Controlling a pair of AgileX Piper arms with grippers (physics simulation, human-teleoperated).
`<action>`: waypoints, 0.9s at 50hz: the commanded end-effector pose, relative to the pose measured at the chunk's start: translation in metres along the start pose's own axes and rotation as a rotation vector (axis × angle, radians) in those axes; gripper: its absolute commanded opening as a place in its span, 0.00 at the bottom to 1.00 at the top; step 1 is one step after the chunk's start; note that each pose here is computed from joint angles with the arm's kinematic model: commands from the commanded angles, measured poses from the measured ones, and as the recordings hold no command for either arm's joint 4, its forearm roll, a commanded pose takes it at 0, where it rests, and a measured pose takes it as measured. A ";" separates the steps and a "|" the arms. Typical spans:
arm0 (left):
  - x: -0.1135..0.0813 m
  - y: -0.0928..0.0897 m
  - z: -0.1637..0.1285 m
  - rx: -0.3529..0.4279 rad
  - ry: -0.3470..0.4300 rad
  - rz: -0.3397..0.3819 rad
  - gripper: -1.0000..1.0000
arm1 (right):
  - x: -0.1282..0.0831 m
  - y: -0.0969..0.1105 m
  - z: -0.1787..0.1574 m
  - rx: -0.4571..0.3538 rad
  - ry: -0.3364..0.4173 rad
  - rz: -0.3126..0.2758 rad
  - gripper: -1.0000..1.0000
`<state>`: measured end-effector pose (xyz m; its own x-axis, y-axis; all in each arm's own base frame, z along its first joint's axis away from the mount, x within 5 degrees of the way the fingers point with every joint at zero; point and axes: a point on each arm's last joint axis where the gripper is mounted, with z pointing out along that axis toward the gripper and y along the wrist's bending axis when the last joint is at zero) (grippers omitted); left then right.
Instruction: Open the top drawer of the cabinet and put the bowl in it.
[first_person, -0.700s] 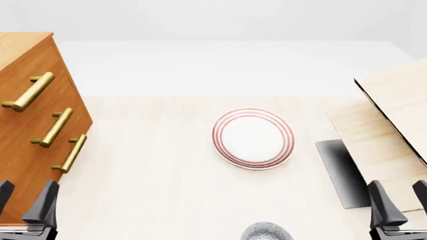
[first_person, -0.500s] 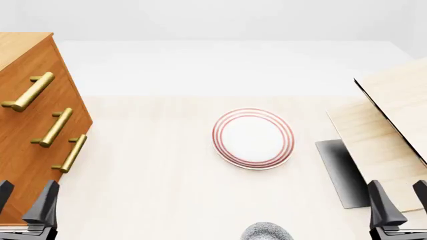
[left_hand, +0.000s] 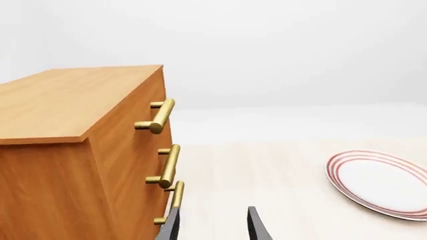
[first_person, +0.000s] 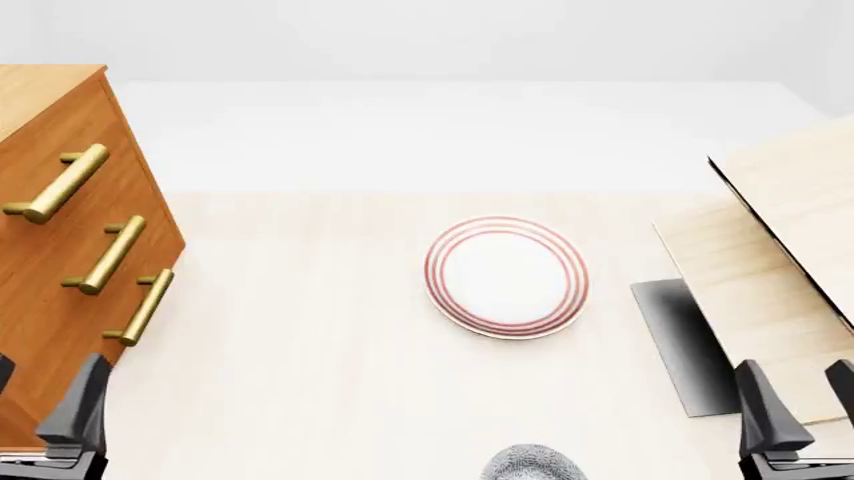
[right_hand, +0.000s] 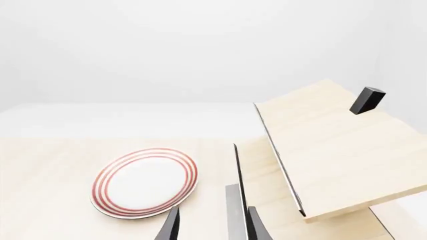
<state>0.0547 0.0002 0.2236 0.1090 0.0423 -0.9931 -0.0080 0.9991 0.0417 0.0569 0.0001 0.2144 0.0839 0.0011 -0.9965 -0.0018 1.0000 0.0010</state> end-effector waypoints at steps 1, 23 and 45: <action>-0.020 0.000 -0.002 0.021 -0.005 0.165 1.00 | 0.000 0.000 0.000 0.000 -0.001 0.000 1.00; -0.032 -0.004 0.028 0.086 0.062 0.393 1.00 | 0.000 0.000 0.000 0.001 0.000 0.000 1.00; -0.030 -0.004 0.040 0.118 0.101 0.836 1.00 | 0.000 0.000 0.000 0.000 -0.001 0.000 1.00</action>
<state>0.0843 -0.0047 0.2610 0.0332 0.6450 -0.7635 0.0446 0.7622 0.6458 0.0569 0.0001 0.2145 0.0840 0.0012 -0.9965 -0.0019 1.0000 0.0010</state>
